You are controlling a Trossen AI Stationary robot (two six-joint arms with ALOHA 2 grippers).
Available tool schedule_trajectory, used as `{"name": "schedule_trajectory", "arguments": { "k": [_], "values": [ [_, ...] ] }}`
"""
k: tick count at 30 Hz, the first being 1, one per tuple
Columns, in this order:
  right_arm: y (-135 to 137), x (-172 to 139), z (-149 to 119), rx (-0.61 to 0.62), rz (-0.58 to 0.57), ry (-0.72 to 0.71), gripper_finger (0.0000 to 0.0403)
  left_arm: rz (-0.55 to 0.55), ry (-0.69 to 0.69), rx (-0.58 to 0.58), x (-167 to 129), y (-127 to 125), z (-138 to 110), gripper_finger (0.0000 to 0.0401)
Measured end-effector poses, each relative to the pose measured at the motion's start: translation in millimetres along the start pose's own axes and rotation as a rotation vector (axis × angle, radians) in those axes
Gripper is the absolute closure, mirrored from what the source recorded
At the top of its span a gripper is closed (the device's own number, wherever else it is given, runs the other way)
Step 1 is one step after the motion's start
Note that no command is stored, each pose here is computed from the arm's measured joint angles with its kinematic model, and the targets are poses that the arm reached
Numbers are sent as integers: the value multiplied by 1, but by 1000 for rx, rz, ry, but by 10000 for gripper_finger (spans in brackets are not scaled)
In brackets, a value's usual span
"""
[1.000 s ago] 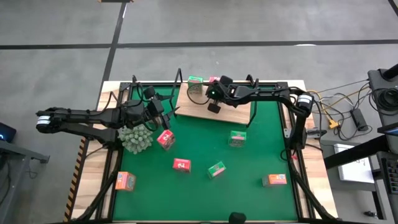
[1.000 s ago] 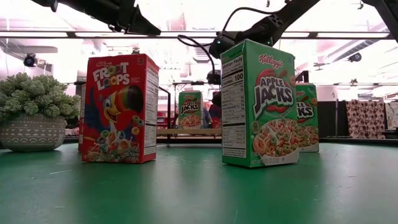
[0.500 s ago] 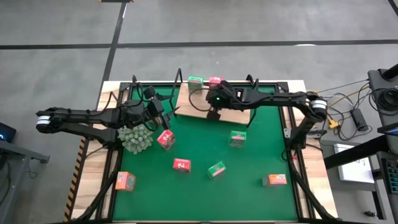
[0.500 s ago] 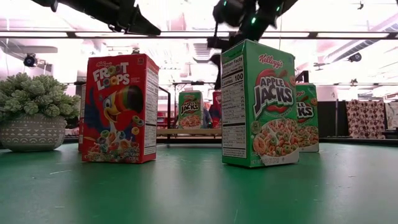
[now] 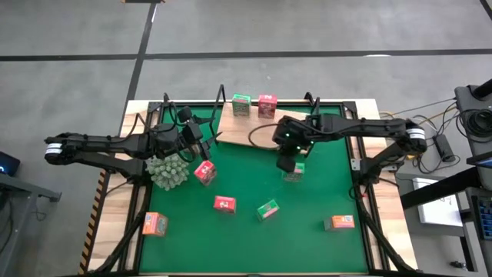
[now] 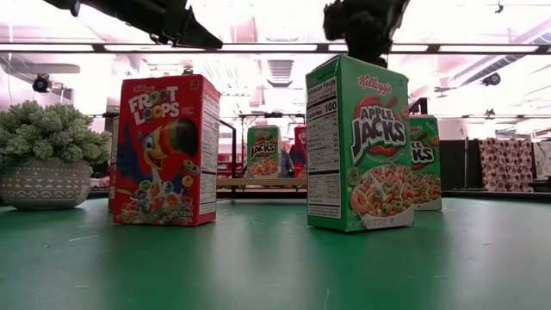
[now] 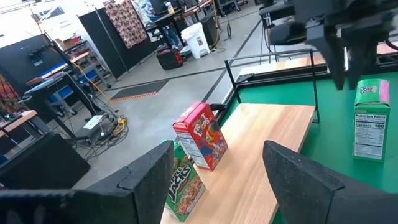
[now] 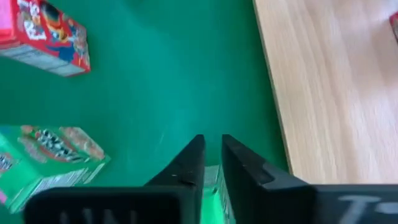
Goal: Stack cereal on shelf
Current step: Put the right orange cereal box on the shelf
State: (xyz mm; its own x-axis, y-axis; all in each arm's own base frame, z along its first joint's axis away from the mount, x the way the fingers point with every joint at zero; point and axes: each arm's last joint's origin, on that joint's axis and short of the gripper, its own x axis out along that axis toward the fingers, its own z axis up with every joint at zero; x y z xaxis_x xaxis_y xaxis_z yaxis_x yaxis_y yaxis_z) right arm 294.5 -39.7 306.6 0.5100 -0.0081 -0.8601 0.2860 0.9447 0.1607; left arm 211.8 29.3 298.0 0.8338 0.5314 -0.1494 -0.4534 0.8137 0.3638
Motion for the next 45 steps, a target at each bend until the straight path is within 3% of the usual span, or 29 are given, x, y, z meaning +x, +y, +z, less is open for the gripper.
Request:
{"name": "schedule_trajectory", "arguments": {
  "k": [9,13,17,26,30,35,40,45],
  "values": [
    [16,-4,-12,-29,13,24,233,-1,0,0,0,0,0,170],
    [22,-3,-22,-48,9,101,191,0,0,-4,0,0,0,170],
    [25,-7,-33,28,-12,191,165,0,0,-10,0,0,0,170],
    [34,-34,-58,243,46,362,163,0,0,-11,0,0,0,170],
    [56,-41,-71,147,66,365,173,3,-13,-36,0,0,1,170],
    [85,-50,-90,-6,-16,286,183,-6,-53,-128,0,1,5,170],
    [111,-60,-112,-122,-26,238,184,-141,-118,-243,-1,-6,11,170],
    [131,-72,-135,-143,20,239,184,-198,-219,-297,1,-22,21,170]
  ]
}}
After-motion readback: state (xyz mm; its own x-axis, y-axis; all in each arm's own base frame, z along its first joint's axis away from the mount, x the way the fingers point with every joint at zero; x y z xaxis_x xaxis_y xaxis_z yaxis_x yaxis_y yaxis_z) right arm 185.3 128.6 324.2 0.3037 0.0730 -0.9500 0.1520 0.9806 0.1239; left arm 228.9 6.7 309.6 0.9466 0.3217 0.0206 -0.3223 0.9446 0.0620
